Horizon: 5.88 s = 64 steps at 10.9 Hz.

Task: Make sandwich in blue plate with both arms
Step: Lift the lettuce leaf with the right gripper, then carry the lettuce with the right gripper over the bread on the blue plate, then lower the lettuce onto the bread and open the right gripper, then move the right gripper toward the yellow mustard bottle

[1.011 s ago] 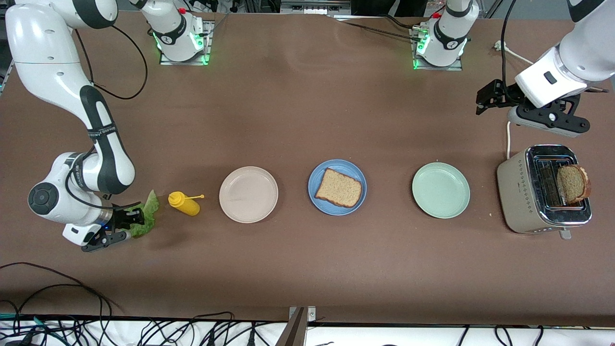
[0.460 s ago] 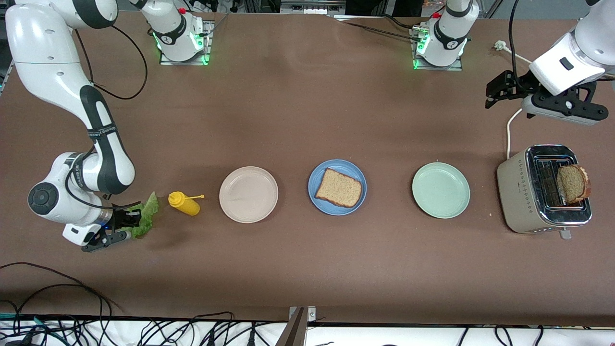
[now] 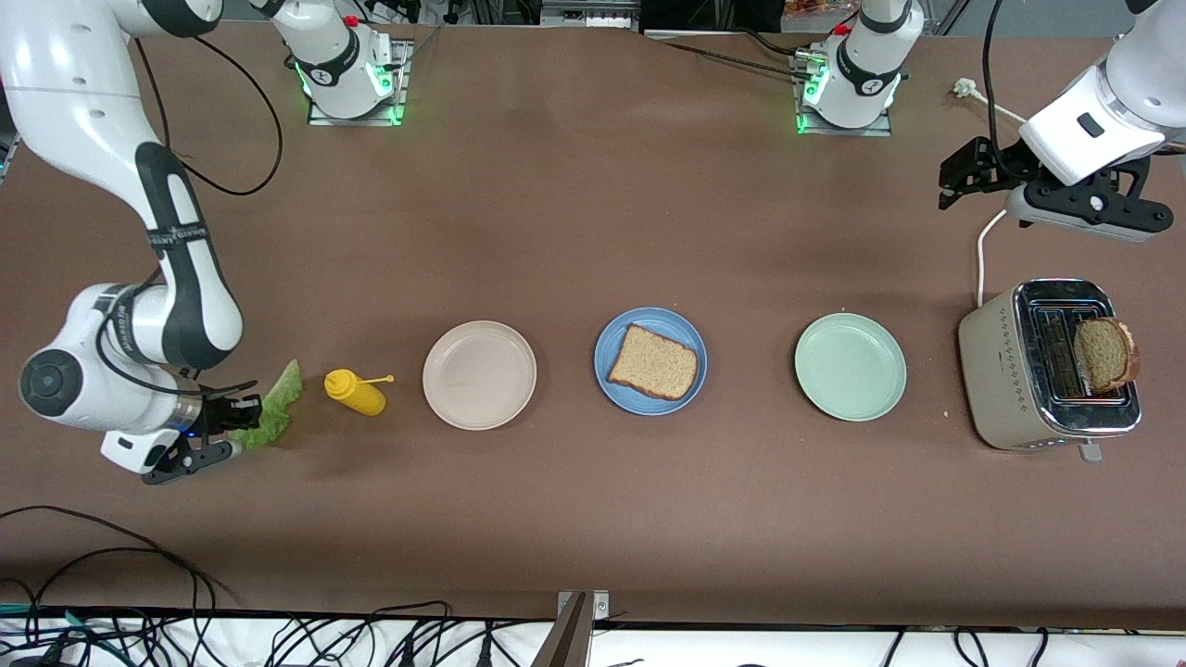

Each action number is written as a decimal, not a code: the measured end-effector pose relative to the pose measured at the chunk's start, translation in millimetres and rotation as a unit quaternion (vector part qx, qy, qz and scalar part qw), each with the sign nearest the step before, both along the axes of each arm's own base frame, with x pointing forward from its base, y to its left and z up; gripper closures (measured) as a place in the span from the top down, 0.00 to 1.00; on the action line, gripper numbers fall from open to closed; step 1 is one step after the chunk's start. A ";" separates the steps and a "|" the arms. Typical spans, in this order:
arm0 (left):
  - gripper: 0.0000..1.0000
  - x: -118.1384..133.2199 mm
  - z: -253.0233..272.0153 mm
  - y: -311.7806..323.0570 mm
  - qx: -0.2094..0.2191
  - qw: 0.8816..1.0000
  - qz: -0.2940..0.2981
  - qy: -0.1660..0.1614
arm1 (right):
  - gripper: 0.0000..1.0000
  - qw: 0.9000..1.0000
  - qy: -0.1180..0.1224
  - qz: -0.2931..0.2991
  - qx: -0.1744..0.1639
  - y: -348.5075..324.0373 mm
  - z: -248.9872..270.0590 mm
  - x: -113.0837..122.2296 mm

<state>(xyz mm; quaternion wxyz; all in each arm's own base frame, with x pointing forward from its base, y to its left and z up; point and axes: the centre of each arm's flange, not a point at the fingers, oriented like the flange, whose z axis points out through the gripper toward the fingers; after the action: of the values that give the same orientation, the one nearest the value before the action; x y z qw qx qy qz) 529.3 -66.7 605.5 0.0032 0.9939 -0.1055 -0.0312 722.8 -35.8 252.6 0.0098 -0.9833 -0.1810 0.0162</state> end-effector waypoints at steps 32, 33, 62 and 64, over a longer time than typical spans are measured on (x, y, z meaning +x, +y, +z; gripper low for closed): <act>1.00 0.3 0.0 1.9 0.010 1.000 -0.001 -0.002 | 0.04 0.884 0.071 -0.461 0.034 535.3 102.2 -125.8; 1.00 0.3 0.0 1.9 0.010 1.000 -0.001 -0.002 | 0.04 0.871 0.069 -0.485 0.045 549.5 91.6 -130.9; 1.00 0.4 0.0 2.1 0.010 1.000 0.000 -0.002 | 1.00 0.869 0.032 -0.493 0.031 575.7 -2.7 -140.0; 1.00 0.4 0.0 2.1 0.010 1.000 0.000 -0.002 | 1.00 0.884 0.055 -0.463 0.019 536.3 29.9 -114.6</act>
<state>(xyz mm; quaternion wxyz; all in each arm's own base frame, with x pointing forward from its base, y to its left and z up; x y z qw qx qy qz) 529.7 -64.6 605.5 -0.0069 0.9939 -0.1056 -0.0307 608.2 500.5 282.5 0.0452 -0.9524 0.2956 0.0600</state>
